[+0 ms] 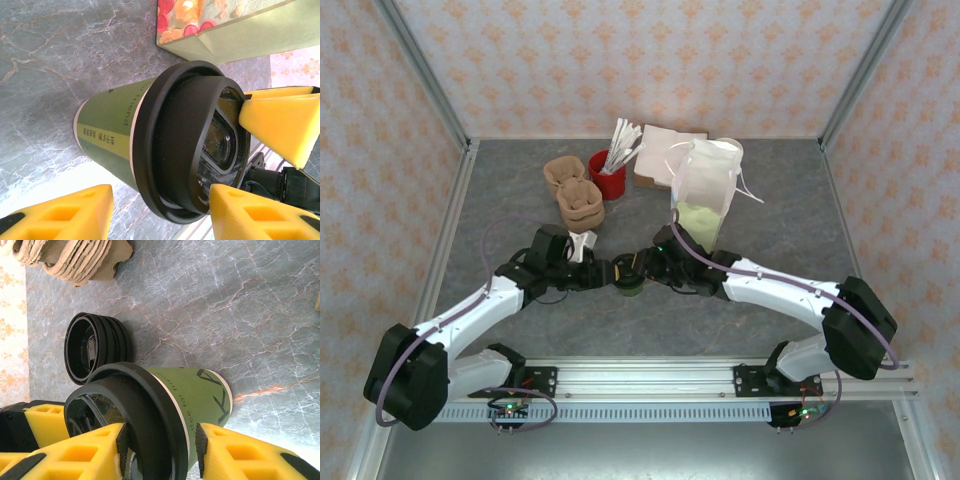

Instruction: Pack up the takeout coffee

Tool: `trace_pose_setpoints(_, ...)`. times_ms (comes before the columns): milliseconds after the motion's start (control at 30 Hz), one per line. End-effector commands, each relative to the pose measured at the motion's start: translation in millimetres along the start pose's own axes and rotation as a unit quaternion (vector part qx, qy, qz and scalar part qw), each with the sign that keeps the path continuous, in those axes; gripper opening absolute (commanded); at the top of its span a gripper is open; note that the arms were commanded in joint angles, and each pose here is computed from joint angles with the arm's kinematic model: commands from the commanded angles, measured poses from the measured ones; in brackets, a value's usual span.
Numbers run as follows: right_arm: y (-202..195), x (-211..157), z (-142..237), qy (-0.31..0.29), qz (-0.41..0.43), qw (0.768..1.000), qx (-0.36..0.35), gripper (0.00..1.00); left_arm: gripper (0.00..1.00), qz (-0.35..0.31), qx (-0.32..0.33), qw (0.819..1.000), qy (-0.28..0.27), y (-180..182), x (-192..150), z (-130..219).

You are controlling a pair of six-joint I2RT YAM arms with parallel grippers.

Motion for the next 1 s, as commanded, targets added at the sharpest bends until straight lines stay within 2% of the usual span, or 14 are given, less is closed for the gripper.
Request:
trace_pose_setpoints(0,-13,-3,0,0.006,0.011,0.999,-0.040,0.41,0.55,0.001,0.017,1.000,0.009,-2,-2,7)
trace_pose_setpoints(300,-7,-1,2,0.005,0.014,0.999,-0.037,0.45,0.56,-0.011,0.011,1.000,-0.009,-18,14,18)
trace_pose_setpoints(633,-1,-3,2,0.013,0.010,1.000,-0.025,0.45,0.56,-0.029,0.037,0.998,-0.051,-33,39,46)
trace_pose_setpoints(967,17,3,21,0.004,0.011,1.000,0.000,0.49,0.56,-0.029,0.119,0.984,-0.130,-24,71,87)
Point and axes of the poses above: each hand's point on the last joint's axis, 136 mm out from that joint toward the fingers, its own z axis back along the fingers, its own y axis along the line the jaws close on, x = y × z, the point moved 1 cm from there along z, back along the fingers, and after that the axes turned 10 degrees about -z, right-handed, at the moved point
